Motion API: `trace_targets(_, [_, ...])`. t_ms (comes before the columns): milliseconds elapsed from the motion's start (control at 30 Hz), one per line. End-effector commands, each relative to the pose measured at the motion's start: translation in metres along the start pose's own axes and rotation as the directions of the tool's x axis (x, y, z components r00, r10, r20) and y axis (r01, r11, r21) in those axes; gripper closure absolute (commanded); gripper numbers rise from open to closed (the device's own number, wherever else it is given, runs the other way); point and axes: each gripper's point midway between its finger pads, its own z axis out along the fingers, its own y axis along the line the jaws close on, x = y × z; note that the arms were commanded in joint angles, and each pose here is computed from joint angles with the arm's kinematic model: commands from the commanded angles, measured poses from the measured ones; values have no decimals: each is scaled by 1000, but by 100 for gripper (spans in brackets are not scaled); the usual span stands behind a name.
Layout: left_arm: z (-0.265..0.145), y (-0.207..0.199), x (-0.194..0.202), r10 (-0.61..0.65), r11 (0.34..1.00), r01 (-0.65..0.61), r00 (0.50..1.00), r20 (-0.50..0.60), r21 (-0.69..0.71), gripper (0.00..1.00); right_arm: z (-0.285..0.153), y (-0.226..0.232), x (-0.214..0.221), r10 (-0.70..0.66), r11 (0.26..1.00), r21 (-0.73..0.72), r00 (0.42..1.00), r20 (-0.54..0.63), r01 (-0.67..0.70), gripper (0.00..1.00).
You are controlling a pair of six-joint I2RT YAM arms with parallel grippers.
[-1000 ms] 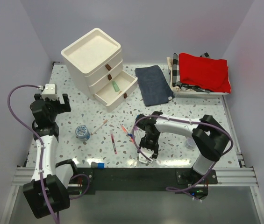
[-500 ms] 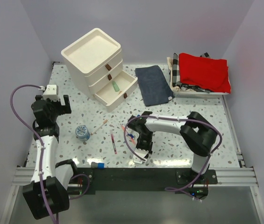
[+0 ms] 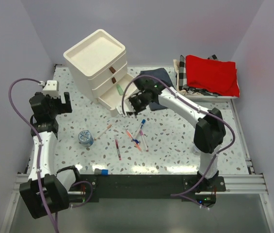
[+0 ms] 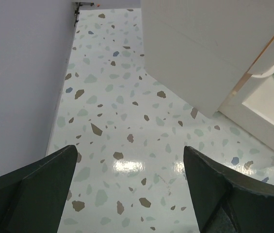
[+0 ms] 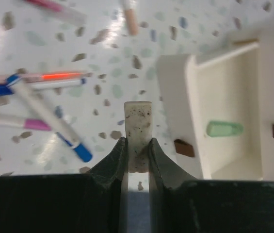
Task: Sort the stationery into containers
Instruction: Pick up the stationery from the center of the board, then place the stationery in the drawer.
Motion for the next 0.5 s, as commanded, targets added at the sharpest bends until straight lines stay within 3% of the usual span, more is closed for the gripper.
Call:
trace_targets(0, [-3, -4, -38, -8, 1000, 5, 996, 93, 30, 5, 7, -83, 10, 320, 902, 284, 945, 66, -325, 94])
trace_targets(133, [-1, -5, -41, -12, 999, 8, 992, 126, 31, 5, 8, -125, 18, 381, 822, 416, 918, 109, -390, 95])
trace_targets(367, [6, -3, -34, -34, 999, 32, 994, 99, 24, 4, 33, -159, 35, 461, 741, 471, 872, 162, -479, 93])
trace_targets(433, [6, -2, -37, -19, 1000, 17, 994, 104, 23, 4, 38, -163, 34, 468, 727, 476, 864, 185, -496, 84])
trace_targets(467, [6, -2, -36, -14, 1000, 12, 995, 98, 23, 4, 40, -164, 33, 472, 722, 479, 862, 187, -499, 72])
